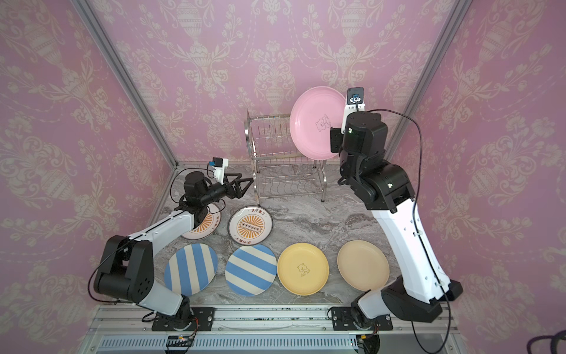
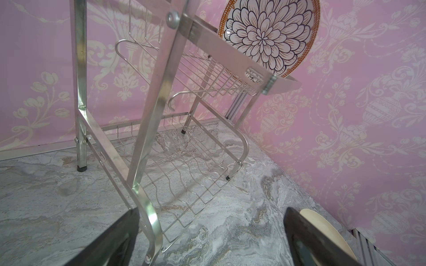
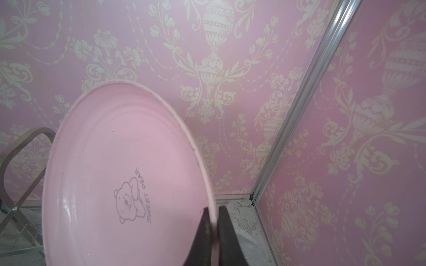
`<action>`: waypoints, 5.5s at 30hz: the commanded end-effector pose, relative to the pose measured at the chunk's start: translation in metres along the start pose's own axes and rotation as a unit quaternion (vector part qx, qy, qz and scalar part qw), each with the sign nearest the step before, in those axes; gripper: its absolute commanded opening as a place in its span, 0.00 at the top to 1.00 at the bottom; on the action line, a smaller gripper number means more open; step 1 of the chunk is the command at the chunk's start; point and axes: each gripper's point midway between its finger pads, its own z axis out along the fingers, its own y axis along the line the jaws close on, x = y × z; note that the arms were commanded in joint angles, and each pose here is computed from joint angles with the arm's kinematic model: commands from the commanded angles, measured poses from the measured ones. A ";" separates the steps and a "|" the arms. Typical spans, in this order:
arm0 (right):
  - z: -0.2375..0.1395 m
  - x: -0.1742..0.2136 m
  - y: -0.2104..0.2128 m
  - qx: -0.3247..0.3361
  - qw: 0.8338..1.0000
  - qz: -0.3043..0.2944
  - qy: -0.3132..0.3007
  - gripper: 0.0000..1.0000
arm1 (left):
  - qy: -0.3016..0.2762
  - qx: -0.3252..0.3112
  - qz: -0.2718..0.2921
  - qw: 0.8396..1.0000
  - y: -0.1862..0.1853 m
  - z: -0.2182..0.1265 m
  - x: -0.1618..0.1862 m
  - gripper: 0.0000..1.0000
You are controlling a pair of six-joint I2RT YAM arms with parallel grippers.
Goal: Load the plates into the dish rack
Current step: 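Carry the upright pink plate with the right gripper over the dish rack, then lower the pink plate into the rack slots beside the flower plate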
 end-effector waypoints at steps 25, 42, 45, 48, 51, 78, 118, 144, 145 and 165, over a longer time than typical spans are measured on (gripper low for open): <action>0.078 -0.026 0.071 0.199 0.965 -0.158 -0.064 1.00 | -0.003 0.009 0.017 1.000 -0.005 -0.008 -0.004 0.01; 0.116 0.003 0.118 0.177 0.941 -0.287 -0.024 1.00 | -0.012 0.032 0.005 0.999 -0.010 -0.010 -0.008 0.01; 0.124 0.011 0.119 0.181 0.937 -0.299 -0.015 1.00 | -0.011 0.032 0.007 0.999 -0.011 -0.010 -0.009 0.01; 0.131 0.015 0.117 0.187 0.933 -0.309 -0.008 1.00 | -0.012 0.031 0.009 0.999 -0.011 -0.011 -0.009 0.01; 0.135 0.018 0.115 0.187 0.930 -0.317 -0.005 1.00 | -0.010 0.030 0.010 0.999 -0.009 -0.011 -0.008 0.01; 0.162 0.020 0.110 0.203 0.912 -0.356 -0.016 1.00 | -0.011 0.051 0.002 0.999 -0.008 -0.004 -0.010 0.01; 0.158 0.004 0.087 0.225 0.926 -0.301 -0.035 1.00 | -0.017 0.062 -0.002 0.998 -0.004 -0.005 -0.012 0.01; 0.170 0.041 0.105 0.188 0.939 -0.286 -0.002 1.00 | -0.003 0.014 0.064 0.998 0.023 0.015 -0.017 0.01; 0.169 0.041 0.105 0.186 0.940 -0.286 -0.001 1.00 | 0.000 0.015 0.068 0.998 0.024 0.019 -0.016 0.01; 0.162 0.047 0.093 0.165 0.945 -0.281 0.015 1.00 | 0.048 0.065 0.105 0.991 0.006 0.080 0.005 0.01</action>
